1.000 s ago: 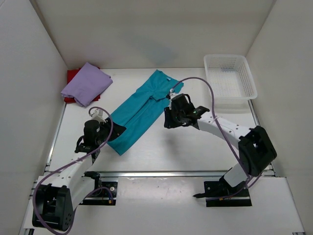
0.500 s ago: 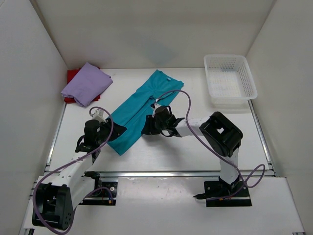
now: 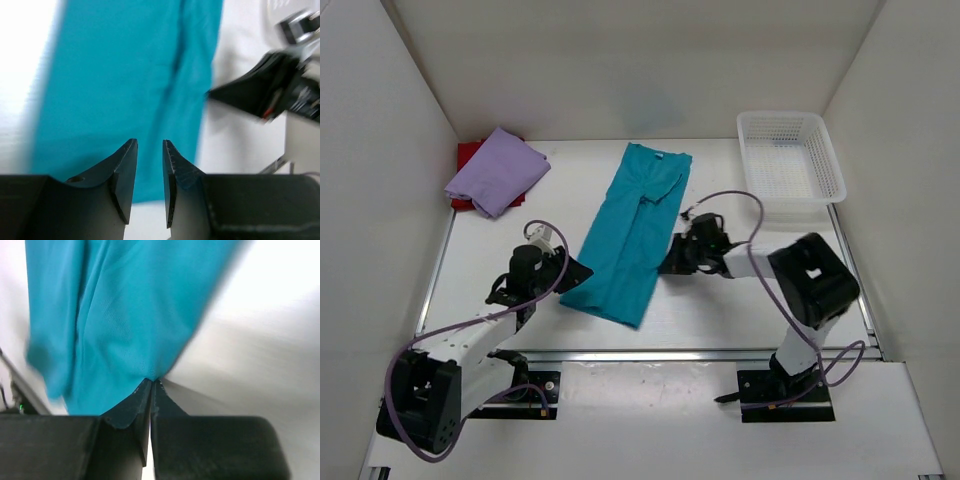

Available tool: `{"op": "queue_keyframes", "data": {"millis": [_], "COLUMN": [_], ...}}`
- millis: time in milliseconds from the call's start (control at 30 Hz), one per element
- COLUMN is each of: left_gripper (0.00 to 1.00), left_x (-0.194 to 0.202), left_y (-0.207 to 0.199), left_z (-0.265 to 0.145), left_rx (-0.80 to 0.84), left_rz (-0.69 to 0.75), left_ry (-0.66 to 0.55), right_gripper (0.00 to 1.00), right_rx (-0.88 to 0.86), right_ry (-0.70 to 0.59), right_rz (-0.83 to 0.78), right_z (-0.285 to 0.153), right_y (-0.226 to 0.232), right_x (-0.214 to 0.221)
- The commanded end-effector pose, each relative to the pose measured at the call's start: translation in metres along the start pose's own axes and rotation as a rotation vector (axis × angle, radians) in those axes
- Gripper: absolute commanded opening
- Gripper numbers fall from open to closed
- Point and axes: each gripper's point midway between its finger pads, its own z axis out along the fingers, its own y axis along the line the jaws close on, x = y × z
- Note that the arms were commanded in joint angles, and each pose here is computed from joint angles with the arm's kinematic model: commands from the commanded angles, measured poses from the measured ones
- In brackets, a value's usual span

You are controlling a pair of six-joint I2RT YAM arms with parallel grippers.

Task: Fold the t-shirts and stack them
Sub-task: Rotate the tshirt 90 degrees, then grab the bottom of the folded rectangular tshirt with both arms

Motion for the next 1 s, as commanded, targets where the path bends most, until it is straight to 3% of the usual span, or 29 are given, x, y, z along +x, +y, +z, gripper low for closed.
{"op": "queue_keyframes", "data": {"millis": [0,100,167,267,367,533,700,967], "left_gripper": [0.37,0.37,0.37,0.42,0.47,0.56,0.51,0.44], "left_x": [0.001,0.018,0.026,0.033,0.052,0.088,0.111,0.122], "left_y": [-0.015,-0.013,-0.002,0.011,0.021,0.012,0.013,0.025], "left_z": [0.008,0.013,0.013,0.009,0.007,0.007,0.005,-0.003], "left_rx": [0.019,0.000,-0.057,-0.094,-0.111,-0.003,-0.030,-0.066], "left_rz": [0.078,0.116,0.154,0.173,0.188,0.174,0.239,0.247], "left_ry": [0.017,0.073,0.096,0.123,0.180,0.308,0.420,0.457], "right_gripper": [0.00,0.06,0.23,0.32,0.32,0.33,0.35,0.32], "right_rx": [0.033,0.121,0.137,0.118,0.131,0.103,0.050,-0.035], "right_ry": [0.001,-0.038,-0.063,-0.088,-0.073,0.003,0.070,0.083], "right_rz": [-0.025,-0.039,-0.032,-0.002,0.009,0.042,0.061,0.114], "right_z": [-0.043,-0.066,-0.081,-0.096,-0.107,-0.114,-0.113,-0.104], "right_y": [-0.031,-0.053,-0.057,-0.054,-0.058,-0.049,-0.030,-0.019], "right_x": [-0.008,-0.013,-0.015,-0.004,0.018,0.070,0.108,0.119]}}
